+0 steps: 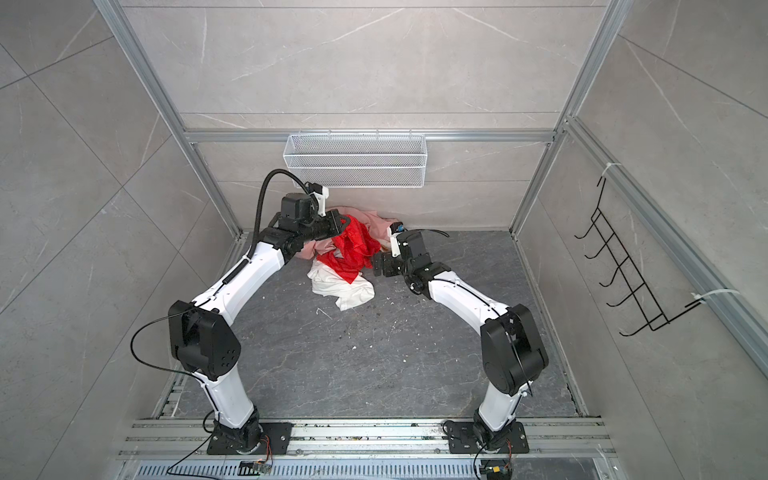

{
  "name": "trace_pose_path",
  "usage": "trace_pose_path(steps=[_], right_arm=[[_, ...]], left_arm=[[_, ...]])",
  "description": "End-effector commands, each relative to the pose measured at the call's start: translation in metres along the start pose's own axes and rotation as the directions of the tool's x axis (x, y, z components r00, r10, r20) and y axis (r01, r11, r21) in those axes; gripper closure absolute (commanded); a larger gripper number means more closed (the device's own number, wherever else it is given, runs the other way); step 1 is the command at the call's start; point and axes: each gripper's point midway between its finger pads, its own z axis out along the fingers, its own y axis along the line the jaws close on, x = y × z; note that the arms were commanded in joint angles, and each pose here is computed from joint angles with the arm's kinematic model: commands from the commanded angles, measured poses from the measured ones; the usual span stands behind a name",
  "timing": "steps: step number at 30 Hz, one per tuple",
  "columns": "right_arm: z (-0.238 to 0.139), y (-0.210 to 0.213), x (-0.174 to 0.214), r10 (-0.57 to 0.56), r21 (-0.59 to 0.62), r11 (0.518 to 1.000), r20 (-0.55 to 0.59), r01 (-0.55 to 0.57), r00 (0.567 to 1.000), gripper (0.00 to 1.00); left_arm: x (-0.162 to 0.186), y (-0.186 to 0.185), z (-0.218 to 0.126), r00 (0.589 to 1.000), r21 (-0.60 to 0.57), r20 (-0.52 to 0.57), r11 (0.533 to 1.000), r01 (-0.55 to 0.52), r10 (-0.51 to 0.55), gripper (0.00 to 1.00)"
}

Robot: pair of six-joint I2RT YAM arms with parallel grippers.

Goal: Pick out a specific cloth from the pile
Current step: 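Lift the red cloth upward with the left gripper, then raise the red cloth higher with the left gripper while the right gripper draws back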

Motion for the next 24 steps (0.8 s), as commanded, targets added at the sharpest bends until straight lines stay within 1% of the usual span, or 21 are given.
trace_pose_path(steps=[1,6,8,9,13,20,24], right_arm=[[-0.013,0.004,-0.011,0.008,-0.013,1.000,0.041,-0.008,0.999,0.00],[-0.016,0.004,-0.012,0.007,-0.012,1.000,0.049,-0.006,0.999,0.00],[-0.016,0.004,-0.012,0.007,-0.012,1.000,0.052,-0.006,0.999,0.00],[-0.017,0.004,-0.013,0.007,-0.012,1.000,0.056,-0.006,0.998,0.00],[-0.018,0.005,-0.014,0.010,-0.017,1.000,0.070,-0.009,0.997,0.00],[-0.028,0.006,-0.015,-0.017,-0.024,1.000,0.104,0.019,0.994,0.00],[-0.034,0.008,-0.018,-0.025,-0.031,0.999,0.129,0.029,0.991,0.00]], left_arm=[[-0.054,-0.065,-0.044,0.978,0.150,0.183,0.980,-0.133,0.105,1.00],[-0.058,-0.073,-0.048,0.967,0.180,0.213,0.968,-0.176,0.137,1.00],[-0.056,-0.082,-0.051,0.957,0.231,0.233,0.946,-0.226,0.172,1.00],[-0.054,-0.086,-0.052,0.946,0.248,0.252,0.931,-0.268,0.205,1.00],[-0.048,-0.084,-0.050,0.918,0.252,0.297,0.905,-0.341,0.264,1.00],[-0.042,-0.086,-0.048,0.908,0.270,0.299,0.887,-0.375,0.293,1.00],[-0.042,-0.089,-0.052,0.889,0.271,0.324,0.869,-0.415,0.324,1.00]])
